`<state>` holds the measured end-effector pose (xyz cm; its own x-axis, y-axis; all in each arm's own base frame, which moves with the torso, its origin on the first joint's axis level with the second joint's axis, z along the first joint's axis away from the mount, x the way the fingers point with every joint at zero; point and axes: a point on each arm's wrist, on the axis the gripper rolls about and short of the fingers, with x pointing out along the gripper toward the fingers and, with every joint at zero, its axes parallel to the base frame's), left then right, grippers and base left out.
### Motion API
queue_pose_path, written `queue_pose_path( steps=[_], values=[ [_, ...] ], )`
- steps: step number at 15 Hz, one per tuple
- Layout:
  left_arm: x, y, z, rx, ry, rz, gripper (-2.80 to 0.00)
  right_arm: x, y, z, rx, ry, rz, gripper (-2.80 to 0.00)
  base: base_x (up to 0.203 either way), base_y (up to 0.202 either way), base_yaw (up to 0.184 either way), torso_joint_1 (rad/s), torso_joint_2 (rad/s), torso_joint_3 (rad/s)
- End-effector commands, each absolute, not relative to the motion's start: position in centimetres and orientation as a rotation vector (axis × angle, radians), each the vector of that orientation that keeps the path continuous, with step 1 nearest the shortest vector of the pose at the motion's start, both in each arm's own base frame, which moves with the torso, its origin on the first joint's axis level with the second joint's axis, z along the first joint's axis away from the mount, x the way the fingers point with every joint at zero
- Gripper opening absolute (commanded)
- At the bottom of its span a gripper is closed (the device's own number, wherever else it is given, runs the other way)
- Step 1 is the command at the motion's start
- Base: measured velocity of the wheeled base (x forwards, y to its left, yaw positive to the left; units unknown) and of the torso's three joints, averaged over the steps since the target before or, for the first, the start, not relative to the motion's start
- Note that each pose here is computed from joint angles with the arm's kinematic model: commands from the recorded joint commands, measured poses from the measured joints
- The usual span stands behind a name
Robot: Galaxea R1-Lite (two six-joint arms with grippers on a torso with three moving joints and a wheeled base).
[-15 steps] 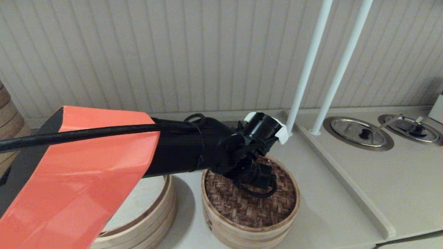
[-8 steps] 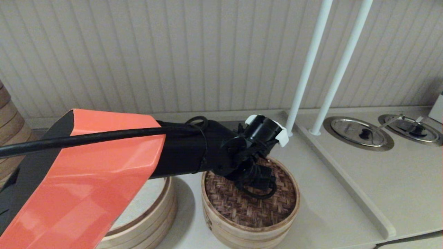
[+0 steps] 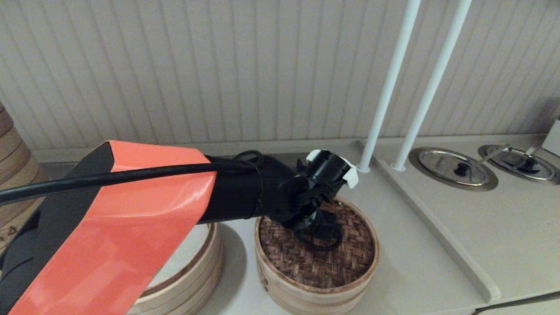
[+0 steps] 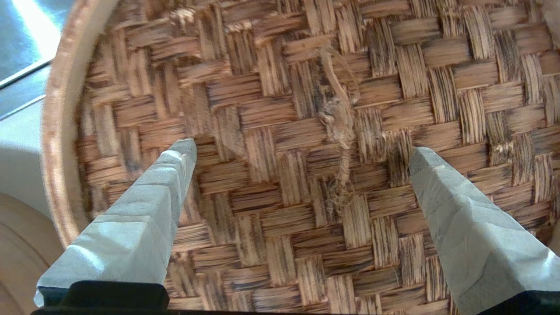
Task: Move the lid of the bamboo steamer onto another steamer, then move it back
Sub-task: Pick up the steamer
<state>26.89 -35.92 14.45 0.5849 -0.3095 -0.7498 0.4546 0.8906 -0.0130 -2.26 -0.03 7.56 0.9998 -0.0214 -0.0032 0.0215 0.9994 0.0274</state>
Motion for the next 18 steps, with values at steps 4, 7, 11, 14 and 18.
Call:
queue_pose_path(
  steps=[4,7,11,14,18],
  values=[
    [27.08,-35.99,14.12,0.185,0.836,-0.439,-2.8,-2.22,-0.03,7.47,0.029,0.007,-0.022,-2.8,0.0,0.0,0.0,0.0,0.0,0.0],
    [27.08,-36.08,14.21,0.188,0.83,-0.442,-2.8,-2.23,-0.03,7.47,0.028,0.006,-0.022,-2.8,0.0,0.0,0.0,0.0,0.0,0.0],
    [27.1,-36.13,14.36,0.212,0.796,-0.399,-2.8,-2.22,-0.03,7.47,0.028,0.007,-0.022,-2.8,0.0,0.0,0.0,0.0,0.0,0.0],
    [26.97,-36.18,14.28,0.216,0.798,-0.397,-2.8,-2.22,-0.03,7.47,0.028,0.007,-0.022,-2.8,0.0,0.0,0.0,0.0,0.0,0.0],
    [26.71,-36.51,14.28,0.214,0.793,-0.402,-2.8,-2.22,-0.03,7.47,0.028,0.007,-0.022,-2.8,0.0,0.0,0.0,0.0,0.0,0.0]
  ],
)
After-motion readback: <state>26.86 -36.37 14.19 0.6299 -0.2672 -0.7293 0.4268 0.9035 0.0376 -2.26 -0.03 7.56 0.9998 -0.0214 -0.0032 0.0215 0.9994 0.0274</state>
